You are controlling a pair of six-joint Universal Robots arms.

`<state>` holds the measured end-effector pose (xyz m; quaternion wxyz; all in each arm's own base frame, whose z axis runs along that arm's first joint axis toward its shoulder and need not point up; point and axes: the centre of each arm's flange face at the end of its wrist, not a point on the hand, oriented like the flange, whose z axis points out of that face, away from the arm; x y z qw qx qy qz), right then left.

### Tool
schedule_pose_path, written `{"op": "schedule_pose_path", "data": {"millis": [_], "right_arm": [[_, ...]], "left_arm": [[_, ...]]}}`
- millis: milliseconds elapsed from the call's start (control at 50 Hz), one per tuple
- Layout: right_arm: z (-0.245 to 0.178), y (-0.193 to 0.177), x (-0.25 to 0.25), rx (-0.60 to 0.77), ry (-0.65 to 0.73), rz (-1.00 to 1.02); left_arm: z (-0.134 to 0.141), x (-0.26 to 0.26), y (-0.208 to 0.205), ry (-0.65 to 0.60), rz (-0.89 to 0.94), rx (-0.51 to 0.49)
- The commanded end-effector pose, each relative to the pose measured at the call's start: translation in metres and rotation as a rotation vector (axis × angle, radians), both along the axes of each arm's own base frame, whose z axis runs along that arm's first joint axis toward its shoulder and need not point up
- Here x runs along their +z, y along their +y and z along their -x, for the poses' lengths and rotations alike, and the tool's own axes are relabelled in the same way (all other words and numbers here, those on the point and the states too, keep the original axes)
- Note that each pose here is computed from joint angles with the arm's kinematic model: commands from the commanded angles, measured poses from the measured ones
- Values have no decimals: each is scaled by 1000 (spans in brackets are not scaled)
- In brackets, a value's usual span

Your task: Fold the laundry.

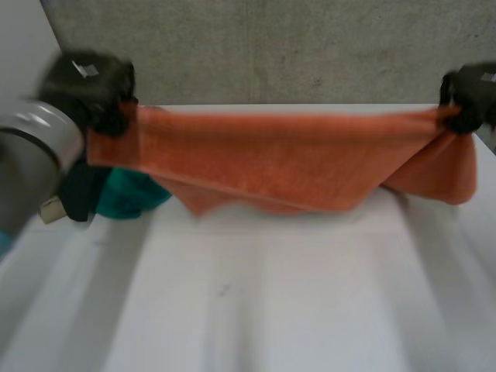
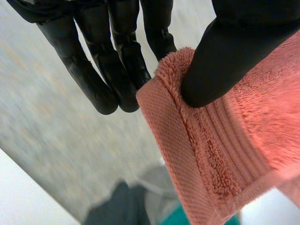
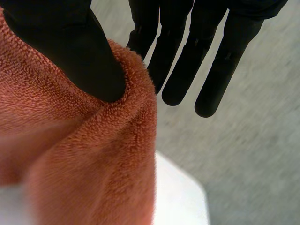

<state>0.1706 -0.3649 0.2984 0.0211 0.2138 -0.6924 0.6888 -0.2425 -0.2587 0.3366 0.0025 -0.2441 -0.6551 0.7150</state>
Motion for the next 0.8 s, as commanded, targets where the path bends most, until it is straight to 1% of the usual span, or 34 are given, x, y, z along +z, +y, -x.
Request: {"op": "schedule_pose_path", "data": {"millis": [20, 40, 100, 120, 180, 200, 240, 260, 320, 340, 380, 400, 420, 440, 460, 480, 500, 520, 540, 600, 620, 680, 700, 760, 800], "right_arm": [[-23, -23, 15, 98, 2, 19], [-33, -32, 2, 125, 21, 4], [-47, -45, -24, 166, 73, -14], [-57, -51, -45, 194, 117, -34], [-74, -56, -80, 234, 190, -58], [-82, -58, -102, 254, 235, -70], [-88, -60, -118, 261, 276, -70], [-89, -61, -123, 256, 293, -67], [-87, -66, -120, 164, 307, -40], [-82, -66, -110, 101, 289, -35], [-78, -62, -94, 54, 252, -30], [-77, -58, -85, 37, 234, -32], [-76, -45, -68, 29, 206, -43], [-74, -36, -63, 31, 196, -66], [-69, -15, -51, 35, 187, -115], [-64, -4, -46, 34, 183, -154], [-56, 16, -45, 41, 180, -227], [-53, 26, -47, 42, 176, -271], [-47, 44, -55, 47, 168, -359], [-40, 69, -71, 61, 148, -480], [-39, 82, -81, 76, 129, -533], [-39, 95, -101, 100, 91, -582], [-41, 100, -114, 115, 68, -589], [-44, 103, -135, 125, 42, -576], [-49, 101, -152, 135, 38, -532]], "left_arm": [[-3, 25, 21, 87, 19, -73], [-2, 17, 20, 82, -15, -70], [-1, 1, 15, 64, -73, -57], [0, -10, 13, 47, -111, -54], [5, -25, 12, 30, -166, -54], [7, -35, 13, 19, -198, -54], [10, -42, 13, 14, -224, -57], [13, -47, 14, 11, -243, -58], [15, -50, 16, 11, -262, -63], [16, -49, 18, 13, -266, -67], [17, -46, 20, 19, -262, -70], [17, -43, 21, 21, -257, -72], [16, -34, 25, 32, -238, -76], [16, -29, 27, 39, -226, -78], [15, -20, 31, 53, -206, -81], [15, -15, 33, 60, -199, -84], [14, -5, 37, 80, -178, -89], [14, 0, 40, 91, -167, -93], [14, 11, 43, 117, -146, -101], [14, 28, 49, 165, -106, -118], [14, 39, 54, 195, -82, -126], [16, 56, 61, 243, -47, -149], [17, 64, 66, 266, -37, -164], [19, 73, 72, 286, -23, -180], [20, 77, 75, 293, -22, -184]]}}
